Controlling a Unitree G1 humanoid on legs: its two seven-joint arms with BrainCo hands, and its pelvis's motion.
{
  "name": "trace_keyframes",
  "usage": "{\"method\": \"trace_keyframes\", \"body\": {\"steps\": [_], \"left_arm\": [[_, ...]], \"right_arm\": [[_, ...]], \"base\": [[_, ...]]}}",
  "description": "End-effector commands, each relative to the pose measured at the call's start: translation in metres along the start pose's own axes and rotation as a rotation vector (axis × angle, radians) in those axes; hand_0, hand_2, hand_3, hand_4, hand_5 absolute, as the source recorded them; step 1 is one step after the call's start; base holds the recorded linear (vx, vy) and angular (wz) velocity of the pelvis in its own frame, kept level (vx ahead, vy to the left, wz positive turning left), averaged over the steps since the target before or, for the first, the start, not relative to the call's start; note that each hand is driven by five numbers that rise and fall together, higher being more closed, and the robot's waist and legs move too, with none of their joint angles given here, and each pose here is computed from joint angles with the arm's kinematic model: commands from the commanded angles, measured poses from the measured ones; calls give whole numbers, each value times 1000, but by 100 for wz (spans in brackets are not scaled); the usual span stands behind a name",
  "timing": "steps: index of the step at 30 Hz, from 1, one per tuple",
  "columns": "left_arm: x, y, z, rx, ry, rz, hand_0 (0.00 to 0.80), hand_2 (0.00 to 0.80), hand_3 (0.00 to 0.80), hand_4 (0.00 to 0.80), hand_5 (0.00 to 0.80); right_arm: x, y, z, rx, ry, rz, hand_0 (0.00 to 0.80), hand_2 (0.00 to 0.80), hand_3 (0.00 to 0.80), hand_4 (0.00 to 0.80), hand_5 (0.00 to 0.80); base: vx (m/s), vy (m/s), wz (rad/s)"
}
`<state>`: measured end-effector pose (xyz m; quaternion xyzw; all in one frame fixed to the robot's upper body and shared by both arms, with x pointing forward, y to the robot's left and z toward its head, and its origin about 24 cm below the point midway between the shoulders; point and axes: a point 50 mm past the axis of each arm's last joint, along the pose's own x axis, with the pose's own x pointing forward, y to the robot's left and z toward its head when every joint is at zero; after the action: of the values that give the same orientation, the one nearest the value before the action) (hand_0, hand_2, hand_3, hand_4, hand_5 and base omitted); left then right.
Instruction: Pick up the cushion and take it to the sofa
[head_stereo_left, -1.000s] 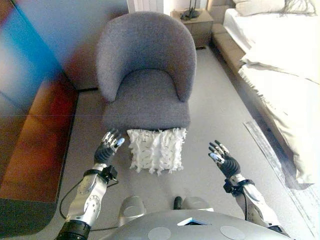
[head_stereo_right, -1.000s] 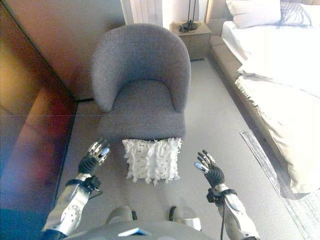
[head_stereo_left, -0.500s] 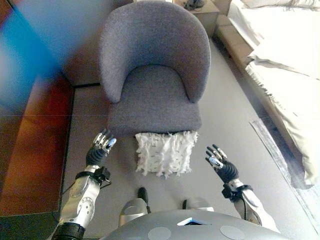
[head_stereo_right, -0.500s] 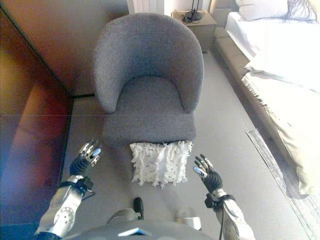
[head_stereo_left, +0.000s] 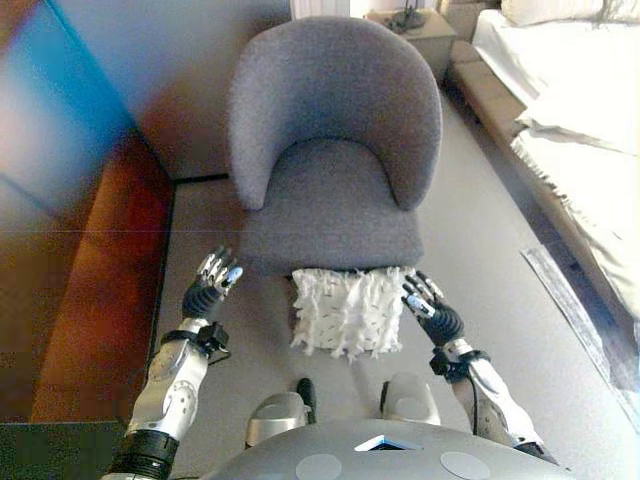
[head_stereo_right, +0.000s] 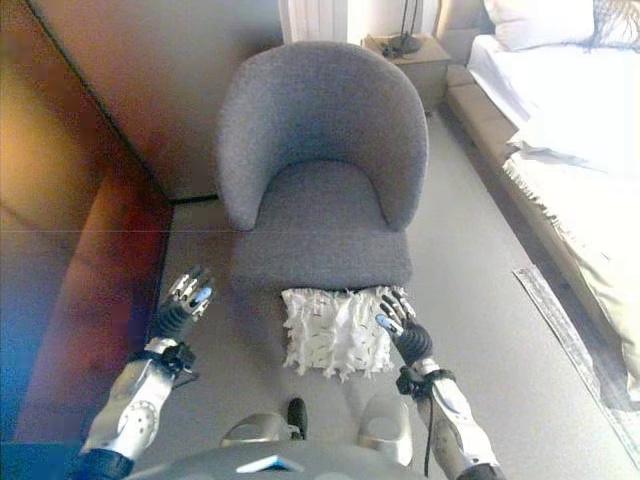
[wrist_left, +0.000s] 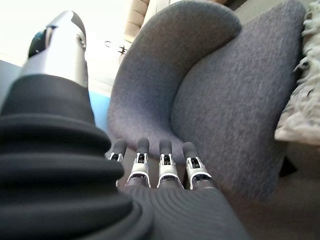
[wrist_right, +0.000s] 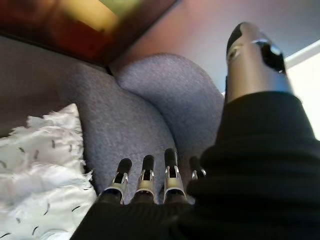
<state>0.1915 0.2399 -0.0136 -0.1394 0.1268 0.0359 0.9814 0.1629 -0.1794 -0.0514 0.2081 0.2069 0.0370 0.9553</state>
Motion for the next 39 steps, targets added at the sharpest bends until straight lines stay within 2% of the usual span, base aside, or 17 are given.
{"method": "trace_keyframes", "body": {"steps": [1,8,16,21,26,34,39], "left_arm": [[-2,3,26,38,-119,-12,0,0,0,0,0],[-10,0,12,11,-77,-14,0,0,0,0,0],[-12,0,9,23,-78,-16,0,0,0,0,0],[-10,2,4,19,-44,-14,0,0,0,0,0],[-5,-6,-1,16,-17,7,0,0,0,0,0],[-12,0,-6,42,-17,28,0,0,0,0,0],[-17,5,-13,11,-2,32,0,0,0,0,0]], "right_arm": [[1,6,13,23,-90,46,0,0,0,0,0],[7,4,14,19,-78,47,0,0,0,0,0],[-2,-2,3,10,-21,36,0,0,0,0,0],[1,-3,6,-72,-4,24,0,0,0,0,0],[6,-25,-3,-222,91,-25,0,0,0,0,0],[20,-21,7,-211,68,-10,0,0,0,0,0],[13,-20,3,-182,47,-18,0,0,0,0,0]], "base": [[204,-113,-28],[293,-48,-4],[334,-112,3],[288,-199,6],[235,-167,6],[136,118,-3],[95,144,17]]}}
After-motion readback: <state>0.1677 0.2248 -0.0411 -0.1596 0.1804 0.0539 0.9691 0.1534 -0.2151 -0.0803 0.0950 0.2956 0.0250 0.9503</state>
